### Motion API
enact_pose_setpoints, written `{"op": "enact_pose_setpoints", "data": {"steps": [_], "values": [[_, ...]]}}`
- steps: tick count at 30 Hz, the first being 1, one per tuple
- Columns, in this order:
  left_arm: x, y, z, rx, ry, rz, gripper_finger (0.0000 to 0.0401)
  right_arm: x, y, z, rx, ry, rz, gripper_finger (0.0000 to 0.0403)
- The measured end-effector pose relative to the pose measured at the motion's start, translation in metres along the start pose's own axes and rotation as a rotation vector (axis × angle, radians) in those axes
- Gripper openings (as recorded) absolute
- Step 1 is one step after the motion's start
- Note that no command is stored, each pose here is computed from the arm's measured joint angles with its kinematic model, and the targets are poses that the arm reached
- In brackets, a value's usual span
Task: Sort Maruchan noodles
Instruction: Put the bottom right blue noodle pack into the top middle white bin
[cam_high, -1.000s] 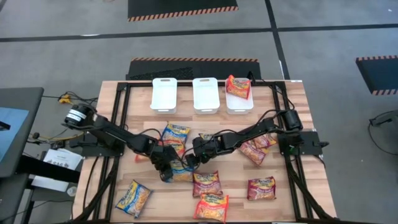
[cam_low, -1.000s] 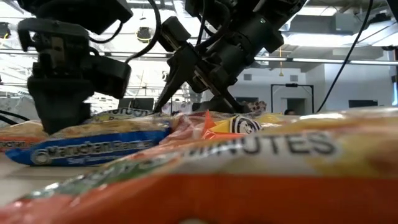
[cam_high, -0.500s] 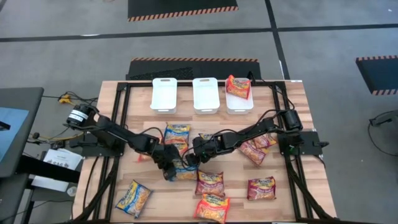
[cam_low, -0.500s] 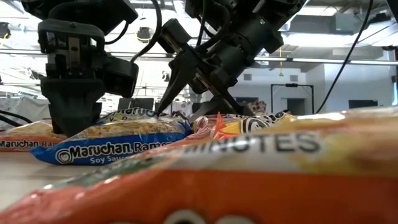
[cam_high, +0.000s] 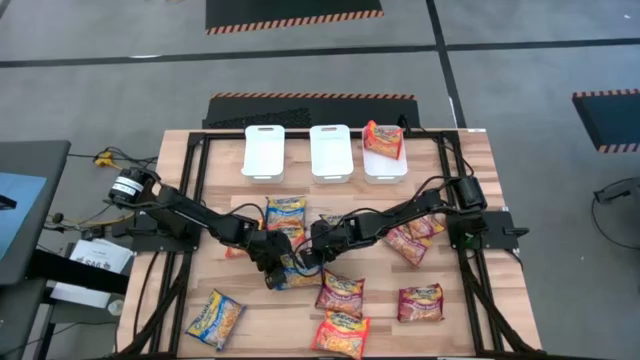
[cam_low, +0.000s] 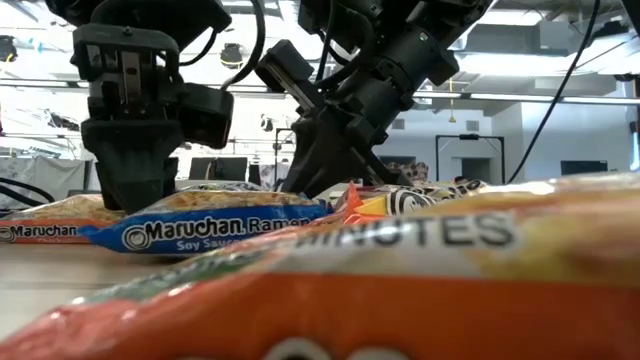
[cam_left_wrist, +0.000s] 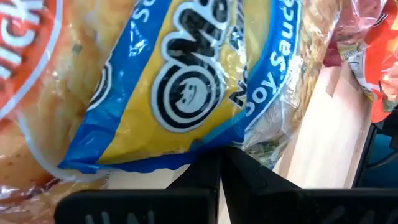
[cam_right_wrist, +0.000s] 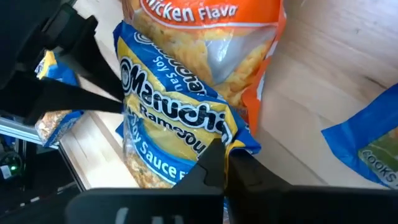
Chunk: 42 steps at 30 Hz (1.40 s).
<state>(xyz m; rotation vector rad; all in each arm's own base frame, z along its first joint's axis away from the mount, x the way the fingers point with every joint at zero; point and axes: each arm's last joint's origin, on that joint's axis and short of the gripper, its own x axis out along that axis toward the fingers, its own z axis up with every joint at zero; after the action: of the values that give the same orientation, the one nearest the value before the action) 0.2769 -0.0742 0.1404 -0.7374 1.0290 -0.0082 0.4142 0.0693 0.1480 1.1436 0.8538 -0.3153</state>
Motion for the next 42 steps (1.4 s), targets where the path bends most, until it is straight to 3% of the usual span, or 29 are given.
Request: {"op": "enact_pose_setpoints", "data": {"steps": [8,21,25,37,42], "values": [[-0.011,-0.002,0.0,-0.006,0.007,0.035,0.0,-0.001,0.002,0.006,-0.023,-0.02,0.029,0.0005],[-0.084,-0.01,-0.007,0.074,-0.116,0.095,0.0,-0.015,0.029,0.014,-0.138,-0.079,0.138,0.0005],[-0.104,-0.011,-0.01,0.085,-0.17,0.097,0.0,-0.028,0.048,0.023,-0.188,-0.135,0.182,0.0005],[-0.162,-0.017,-0.017,0.134,-0.388,-0.019,0.0,-0.092,0.085,0.047,-0.372,-0.187,0.068,0.0005],[-0.181,-0.016,-0.019,0.171,-0.508,-0.019,0.0,-0.126,0.089,0.072,-0.426,-0.252,0.058,0.0005]]}}
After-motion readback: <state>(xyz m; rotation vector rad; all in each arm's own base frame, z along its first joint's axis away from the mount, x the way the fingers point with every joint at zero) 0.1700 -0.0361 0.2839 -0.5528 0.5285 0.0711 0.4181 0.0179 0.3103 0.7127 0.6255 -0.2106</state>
